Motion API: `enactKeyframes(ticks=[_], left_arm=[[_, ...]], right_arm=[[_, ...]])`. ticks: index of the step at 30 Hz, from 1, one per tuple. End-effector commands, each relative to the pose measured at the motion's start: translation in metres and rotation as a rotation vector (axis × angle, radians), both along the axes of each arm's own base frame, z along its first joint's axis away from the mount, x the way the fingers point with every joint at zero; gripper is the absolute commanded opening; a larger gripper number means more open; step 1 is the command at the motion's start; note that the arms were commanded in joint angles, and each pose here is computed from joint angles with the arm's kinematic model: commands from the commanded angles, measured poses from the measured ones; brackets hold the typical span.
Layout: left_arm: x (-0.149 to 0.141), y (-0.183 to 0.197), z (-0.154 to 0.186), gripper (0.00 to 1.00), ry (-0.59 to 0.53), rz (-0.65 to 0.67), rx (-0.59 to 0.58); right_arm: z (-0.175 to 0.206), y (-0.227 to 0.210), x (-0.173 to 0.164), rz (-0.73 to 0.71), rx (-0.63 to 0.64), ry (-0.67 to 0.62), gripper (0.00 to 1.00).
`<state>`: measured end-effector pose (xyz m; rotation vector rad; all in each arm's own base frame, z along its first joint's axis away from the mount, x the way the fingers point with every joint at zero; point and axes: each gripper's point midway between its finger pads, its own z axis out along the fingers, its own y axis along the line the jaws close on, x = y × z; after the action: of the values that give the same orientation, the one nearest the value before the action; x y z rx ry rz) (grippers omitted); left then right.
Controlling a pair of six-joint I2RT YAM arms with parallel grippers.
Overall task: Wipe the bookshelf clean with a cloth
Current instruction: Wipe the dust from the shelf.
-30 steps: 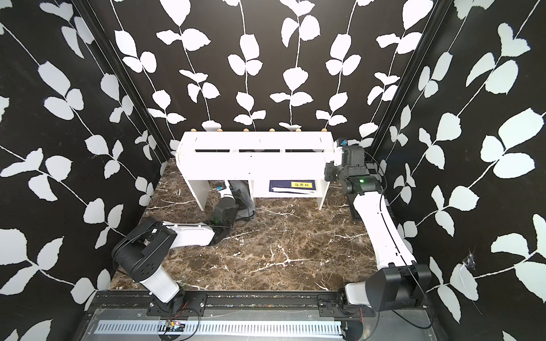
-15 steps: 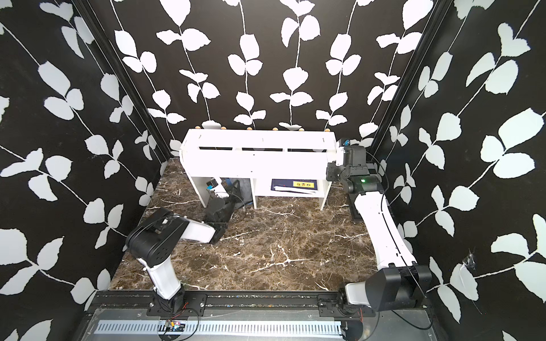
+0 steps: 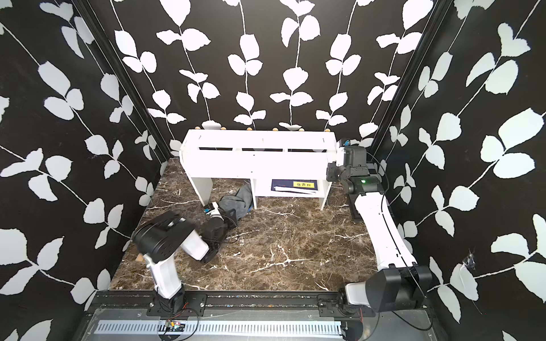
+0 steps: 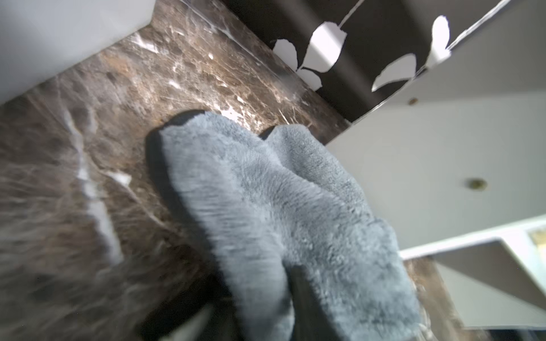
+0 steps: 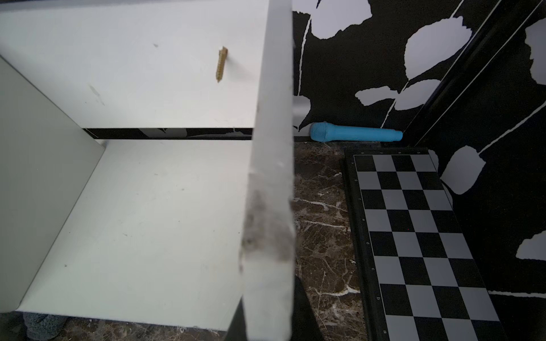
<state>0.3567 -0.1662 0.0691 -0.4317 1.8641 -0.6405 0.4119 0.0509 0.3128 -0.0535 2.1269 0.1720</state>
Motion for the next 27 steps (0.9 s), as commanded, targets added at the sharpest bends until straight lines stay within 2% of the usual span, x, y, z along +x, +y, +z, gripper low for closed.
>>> enactKeyframes(ticks=[1,2,4,6,10,15,23,25,26,27], left_arm=[[-0.004,0.008,0.021,0.56,0.038,0.014,0.099],[-0.002,0.009,0.029,0.64,0.044,0.021,0.117],[0.002,0.008,0.050,0.72,0.009,0.025,0.126],[0.007,0.003,0.064,0.87,-0.010,0.013,0.124],[0.018,-0.016,0.060,0.98,0.037,-0.048,0.130],[0.029,-0.025,0.024,0.98,0.123,-0.049,0.150],[0.025,-0.030,-0.026,0.97,0.289,-0.084,0.219],[0.021,-0.032,-0.037,0.88,0.304,-0.095,0.195],[0.020,-0.034,-0.041,0.81,0.309,-0.100,0.187],[0.020,-0.036,-0.043,0.69,0.312,-0.110,0.183]], right_arm=[[0.053,0.015,-0.004,0.034,0.170,-0.139,0.00],[0.053,0.015,-0.004,0.033,0.171,-0.141,0.00],[0.053,0.016,-0.005,0.036,0.176,-0.147,0.00],[0.053,0.017,-0.004,0.037,0.183,-0.148,0.00],[0.052,0.017,-0.003,0.034,0.189,-0.147,0.00],[0.055,0.017,-0.004,0.034,0.195,-0.155,0.00],[0.058,0.017,-0.005,0.033,0.198,-0.164,0.00],[0.057,0.018,-0.004,0.036,0.202,-0.164,0.00],[0.055,0.018,-0.004,0.036,0.202,-0.161,0.00],[0.053,0.018,-0.003,0.036,0.202,-0.159,0.00]])
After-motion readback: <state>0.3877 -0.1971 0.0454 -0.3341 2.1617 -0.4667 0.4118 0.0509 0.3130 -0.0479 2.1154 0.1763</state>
